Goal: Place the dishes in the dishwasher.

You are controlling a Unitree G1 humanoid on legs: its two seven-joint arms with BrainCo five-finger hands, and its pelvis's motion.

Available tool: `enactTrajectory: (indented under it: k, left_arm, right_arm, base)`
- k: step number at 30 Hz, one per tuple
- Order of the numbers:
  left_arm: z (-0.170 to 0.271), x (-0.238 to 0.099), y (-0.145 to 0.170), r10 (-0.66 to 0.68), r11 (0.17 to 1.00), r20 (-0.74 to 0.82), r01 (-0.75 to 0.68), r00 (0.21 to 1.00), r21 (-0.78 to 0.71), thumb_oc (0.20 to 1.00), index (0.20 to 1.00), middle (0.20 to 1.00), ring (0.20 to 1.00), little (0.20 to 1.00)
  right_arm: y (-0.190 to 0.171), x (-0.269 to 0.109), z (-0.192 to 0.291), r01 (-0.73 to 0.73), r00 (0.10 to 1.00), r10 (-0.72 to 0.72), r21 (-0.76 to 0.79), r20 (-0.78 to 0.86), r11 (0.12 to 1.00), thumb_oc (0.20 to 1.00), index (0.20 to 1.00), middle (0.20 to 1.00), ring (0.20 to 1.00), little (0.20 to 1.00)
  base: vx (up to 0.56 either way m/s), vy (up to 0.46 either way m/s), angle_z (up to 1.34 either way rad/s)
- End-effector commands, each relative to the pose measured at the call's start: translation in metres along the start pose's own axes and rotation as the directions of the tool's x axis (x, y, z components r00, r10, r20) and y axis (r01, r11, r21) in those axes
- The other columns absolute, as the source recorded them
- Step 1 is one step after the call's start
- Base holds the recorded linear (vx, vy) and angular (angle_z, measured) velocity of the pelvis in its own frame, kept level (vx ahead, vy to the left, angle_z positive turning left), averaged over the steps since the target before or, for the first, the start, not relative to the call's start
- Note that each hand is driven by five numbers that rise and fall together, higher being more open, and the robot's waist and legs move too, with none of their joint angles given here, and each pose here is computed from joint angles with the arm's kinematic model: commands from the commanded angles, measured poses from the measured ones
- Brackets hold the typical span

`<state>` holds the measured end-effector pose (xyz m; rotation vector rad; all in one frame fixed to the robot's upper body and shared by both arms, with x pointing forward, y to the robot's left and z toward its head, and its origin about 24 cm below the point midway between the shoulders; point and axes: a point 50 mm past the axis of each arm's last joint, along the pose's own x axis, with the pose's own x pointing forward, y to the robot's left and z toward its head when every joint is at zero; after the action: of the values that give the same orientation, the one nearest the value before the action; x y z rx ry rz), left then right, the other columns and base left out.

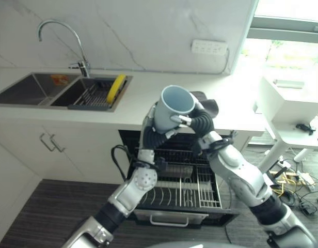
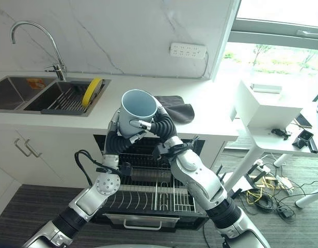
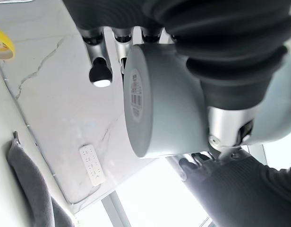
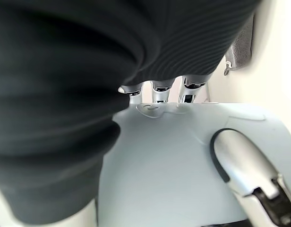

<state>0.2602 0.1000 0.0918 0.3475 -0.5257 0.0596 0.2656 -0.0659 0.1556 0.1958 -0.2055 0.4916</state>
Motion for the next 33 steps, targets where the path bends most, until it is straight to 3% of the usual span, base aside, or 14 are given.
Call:
enactTrajectory:
  k: [1, 15, 16, 17, 33]
  left_arm:
    - [0.035, 0.025, -0.004, -0.015, 0.998, 0.209, 0.026, 0.978, -0.049, 0.2, 0.2, 0.2, 0.2, 0.2]
    - [0.044, 0.024, -0.009, -0.044, 0.997, 0.249, 0.06, 0.968, -0.055, 0.2, 0.2, 0.2, 0.2, 0.2]
    - [0.045, 0.024, -0.009, -0.043, 0.997, 0.252, 0.059, 0.967, -0.056, 0.2, 0.2, 0.2, 0.2, 0.2]
    - [0.046, 0.025, -0.009, -0.044, 0.997, 0.259, 0.059, 0.965, -0.053, 0.2, 0.2, 0.2, 0.2, 0.2]
    - [0.045, 0.024, -0.012, -0.058, 0.995, 0.249, 0.076, 0.967, -0.06, 0.2, 0.2, 0.2, 0.2, 0.2]
  right_arm:
    - [0.015, 0.015, 0.039, -0.029, 0.98, 0.03, -0.006, 0.199, 1.0, 1.0, 1.0, 1.0, 1.0, 1.0]
    - [0.02, 0.016, 0.039, 0.018, 0.975, -0.018, 0.001, 0.222, 1.0, 1.0, 1.0, 1.0, 1.0, 1.0]
    - [0.02, 0.016, 0.039, 0.01, 0.976, -0.008, -0.004, 0.218, 1.0, 0.944, 0.944, 0.944, 0.944, 0.944]
    - [0.022, 0.016, 0.038, -0.005, 0.978, 0.008, -0.015, 0.208, 1.0, 0.2, 0.2, 0.2, 0.2, 0.2]
    - [0.02, 0.015, 0.047, 0.003, 0.964, 0.009, -0.044, 0.265, 0.999, 0.2, 0.2, 0.2, 0.2, 0.2]
  base:
    - [0.0, 0.0, 0.0]
    - [-0.01, 0.002, 0.01]
    - [0.0, 0.0, 0.0]
    - [0.0, 0.0, 0.0]
    - [0.0, 0.0, 0.0]
